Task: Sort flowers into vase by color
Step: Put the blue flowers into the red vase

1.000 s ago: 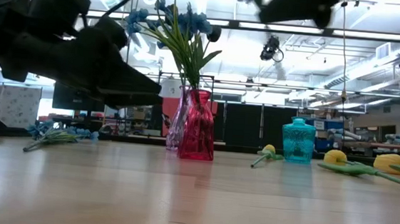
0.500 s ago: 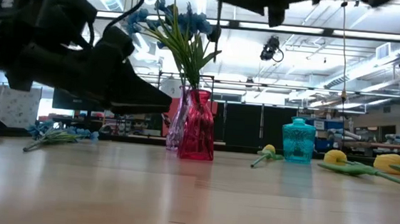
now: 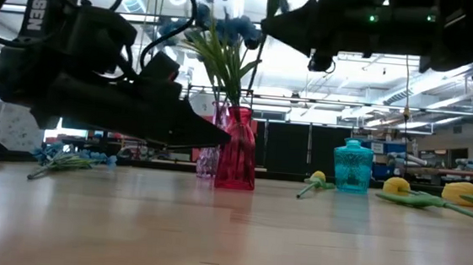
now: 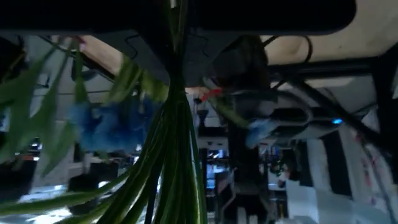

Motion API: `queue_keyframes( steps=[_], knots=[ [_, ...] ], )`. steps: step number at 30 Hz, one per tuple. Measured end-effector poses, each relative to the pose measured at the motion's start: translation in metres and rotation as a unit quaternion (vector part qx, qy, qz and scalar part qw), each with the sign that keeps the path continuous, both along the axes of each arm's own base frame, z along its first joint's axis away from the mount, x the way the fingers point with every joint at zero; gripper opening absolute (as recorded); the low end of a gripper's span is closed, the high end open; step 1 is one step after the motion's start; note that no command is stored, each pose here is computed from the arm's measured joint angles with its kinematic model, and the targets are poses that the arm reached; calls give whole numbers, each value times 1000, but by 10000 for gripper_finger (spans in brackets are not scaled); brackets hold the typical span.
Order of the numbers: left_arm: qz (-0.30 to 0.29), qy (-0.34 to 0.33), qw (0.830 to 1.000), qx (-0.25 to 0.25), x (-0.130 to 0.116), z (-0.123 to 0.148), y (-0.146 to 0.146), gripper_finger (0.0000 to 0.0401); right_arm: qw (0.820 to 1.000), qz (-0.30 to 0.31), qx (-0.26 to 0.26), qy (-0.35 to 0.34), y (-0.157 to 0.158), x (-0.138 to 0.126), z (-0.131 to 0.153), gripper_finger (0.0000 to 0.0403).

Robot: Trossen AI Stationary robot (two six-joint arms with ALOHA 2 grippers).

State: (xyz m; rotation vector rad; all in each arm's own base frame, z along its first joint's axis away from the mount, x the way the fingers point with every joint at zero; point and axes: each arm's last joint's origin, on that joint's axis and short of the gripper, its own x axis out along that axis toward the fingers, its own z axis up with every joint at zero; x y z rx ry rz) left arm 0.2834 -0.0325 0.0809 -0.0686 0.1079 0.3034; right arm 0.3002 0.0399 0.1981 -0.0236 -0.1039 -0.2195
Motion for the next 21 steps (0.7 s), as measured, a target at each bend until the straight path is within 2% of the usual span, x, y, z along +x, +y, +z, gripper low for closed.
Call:
queue_keyframes(
  steps=[6, 12, 21],
  knots=[
    [14, 13, 1000, 2, 4, -2, 6, 323, 1000, -2, -18, 14, -2, 10, -8, 39],
    [-1, 32, 999, 11, 17, -2, 8, 324, 999, -7, -34, 24, -5, 11, -11, 39],
    [-1, 42, 999, 27, 20, -2, 10, 316, 998, -23, -55, 8, -5, 8, 3, 39]
  ],
)
